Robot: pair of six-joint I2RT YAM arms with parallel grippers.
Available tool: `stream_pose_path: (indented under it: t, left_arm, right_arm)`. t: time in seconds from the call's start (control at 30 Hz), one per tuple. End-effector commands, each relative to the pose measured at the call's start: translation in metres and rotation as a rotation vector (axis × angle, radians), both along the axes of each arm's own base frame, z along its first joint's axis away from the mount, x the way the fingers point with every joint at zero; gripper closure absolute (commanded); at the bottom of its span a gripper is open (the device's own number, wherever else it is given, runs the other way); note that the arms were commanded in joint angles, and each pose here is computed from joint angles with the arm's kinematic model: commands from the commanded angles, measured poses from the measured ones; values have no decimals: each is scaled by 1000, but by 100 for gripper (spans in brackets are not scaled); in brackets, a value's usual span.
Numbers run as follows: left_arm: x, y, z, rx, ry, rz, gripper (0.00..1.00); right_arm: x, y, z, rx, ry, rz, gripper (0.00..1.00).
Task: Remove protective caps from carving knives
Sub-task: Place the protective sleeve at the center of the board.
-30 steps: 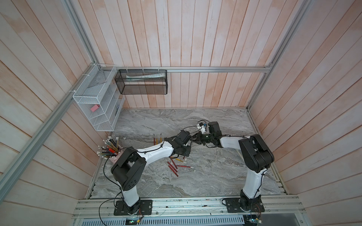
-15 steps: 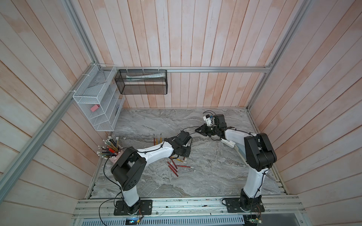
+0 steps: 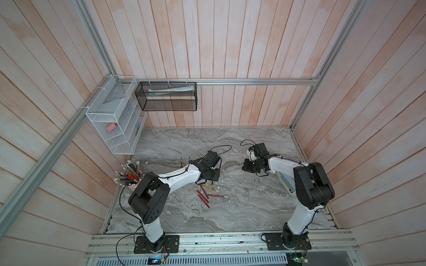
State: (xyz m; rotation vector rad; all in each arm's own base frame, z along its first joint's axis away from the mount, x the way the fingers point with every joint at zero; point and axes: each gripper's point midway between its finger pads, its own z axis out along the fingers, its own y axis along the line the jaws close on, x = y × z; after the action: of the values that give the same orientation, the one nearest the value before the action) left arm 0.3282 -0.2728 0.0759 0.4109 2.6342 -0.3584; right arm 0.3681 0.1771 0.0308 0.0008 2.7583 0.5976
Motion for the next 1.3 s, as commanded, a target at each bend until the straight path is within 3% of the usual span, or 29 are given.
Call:
stream_pose_path:
  t: [0.0, 0.43, 0.9, 1.27]
  left_arm:
    - [7, 14, 10, 10, -24, 35, 100]
    - [21, 30, 13, -5, -22, 95, 100]
    - [24, 34, 10, 0, -19, 109, 100]
    - [26, 36, 9, 7, -22, 112, 100]
  right_arm:
    - [-19, 1, -6, -63, 24, 45, 100]
    - [-35, -11, -24, -145, 65, 47, 99]
    - [-41, -17, -27, -157, 67, 43, 77]
    - [-45, -15, -30, -140, 77, 43, 72]
